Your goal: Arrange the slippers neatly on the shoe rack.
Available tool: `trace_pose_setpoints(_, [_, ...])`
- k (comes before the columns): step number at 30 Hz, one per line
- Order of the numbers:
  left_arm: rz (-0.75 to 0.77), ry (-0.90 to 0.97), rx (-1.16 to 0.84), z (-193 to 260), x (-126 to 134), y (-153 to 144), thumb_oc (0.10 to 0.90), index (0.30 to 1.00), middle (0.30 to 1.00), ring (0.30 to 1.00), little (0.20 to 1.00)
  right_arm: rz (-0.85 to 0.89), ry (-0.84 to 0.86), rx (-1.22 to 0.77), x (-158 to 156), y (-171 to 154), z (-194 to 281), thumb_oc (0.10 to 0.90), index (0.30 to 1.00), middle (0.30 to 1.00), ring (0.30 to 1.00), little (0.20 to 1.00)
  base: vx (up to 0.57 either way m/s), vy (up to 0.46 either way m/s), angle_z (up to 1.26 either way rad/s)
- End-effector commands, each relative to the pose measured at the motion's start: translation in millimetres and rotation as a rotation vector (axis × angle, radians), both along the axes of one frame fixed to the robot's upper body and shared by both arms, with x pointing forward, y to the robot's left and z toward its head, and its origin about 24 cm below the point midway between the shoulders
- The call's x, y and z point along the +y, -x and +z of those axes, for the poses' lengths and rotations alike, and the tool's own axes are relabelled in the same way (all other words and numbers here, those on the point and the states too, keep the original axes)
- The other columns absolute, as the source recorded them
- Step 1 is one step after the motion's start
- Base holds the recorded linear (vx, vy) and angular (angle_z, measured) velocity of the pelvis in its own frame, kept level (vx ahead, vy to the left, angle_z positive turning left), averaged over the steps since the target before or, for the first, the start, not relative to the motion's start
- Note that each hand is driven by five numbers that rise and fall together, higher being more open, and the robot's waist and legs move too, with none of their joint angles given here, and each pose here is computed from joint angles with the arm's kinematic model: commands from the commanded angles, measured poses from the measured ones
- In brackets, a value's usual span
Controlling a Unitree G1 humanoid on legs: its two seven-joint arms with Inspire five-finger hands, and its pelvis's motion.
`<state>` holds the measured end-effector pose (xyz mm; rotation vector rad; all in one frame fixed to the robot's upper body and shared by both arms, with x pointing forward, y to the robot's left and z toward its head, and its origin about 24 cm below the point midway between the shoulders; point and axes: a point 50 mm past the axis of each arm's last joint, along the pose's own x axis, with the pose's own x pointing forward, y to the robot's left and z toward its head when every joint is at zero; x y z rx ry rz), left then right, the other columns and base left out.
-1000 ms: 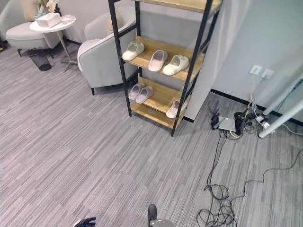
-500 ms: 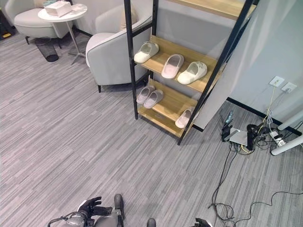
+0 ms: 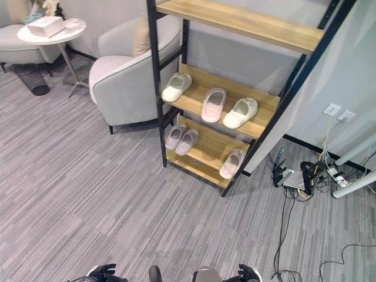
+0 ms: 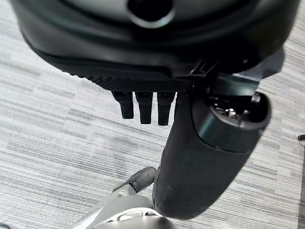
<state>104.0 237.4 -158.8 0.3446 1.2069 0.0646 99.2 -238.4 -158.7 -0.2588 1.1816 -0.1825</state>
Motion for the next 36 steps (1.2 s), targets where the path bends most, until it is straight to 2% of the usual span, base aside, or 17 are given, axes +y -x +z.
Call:
trace_pose_setpoints(1, [-0.021,-0.009,-0.026,2,3,-4,0.8,0.9,0.9,0.9,0.9,0.022,0.067,0.006,-18,-2,5,0.8,0.9,0.9,0.9,0.9,0.24,-0.05,0.13])
trace_pose_setpoints(7, [-0.066,0.013,0.008,-3,-8,4,0.8,0.9,0.9,0.9,0.9,0.007,0.069,0.052,-22,15,2,0.8,0.9,0.9,0.9,0.9,0.29,-0.082,0.33])
trace_pose_setpoints(13, [-0.089,0.023,-0.049,2,-14,-14,0.8,0.9,0.9,0.9,0.9,-0.005,0.073,0.014,-23,5,5,0.8,0.9,0.9,0.9,0.9,0.15,-0.105,-0.11])
trace_pose_setpoints(18, [-0.091,0.025,-0.042,0,-15,-11,0.8,0.9,0.9,0.9,0.9,0.02,0.087,0.006,-25,2,7,0.8,0.9,0.9,0.9,0.9,0.27,0.069,-0.27])
trace_pose_setpoints(28, [-0.068,0.034,-0.021,-2,-17,-4,0.8,0.9,0.9,0.9,0.9,0.079,0.107,0.02,-25,0,7,0.8,0.9,0.9,0.9,0.9,0.24,0.171,-0.81])
trace_pose_setpoints(36, [-0.07,-0.006,-0.075,6,-2,-19,0.8,0.9,0.9,0.9,0.9,0.087,0.084,-0.044,-17,-20,11,0.8,0.9,0.9,0.9,0.9,0.05,0.151,-0.63])
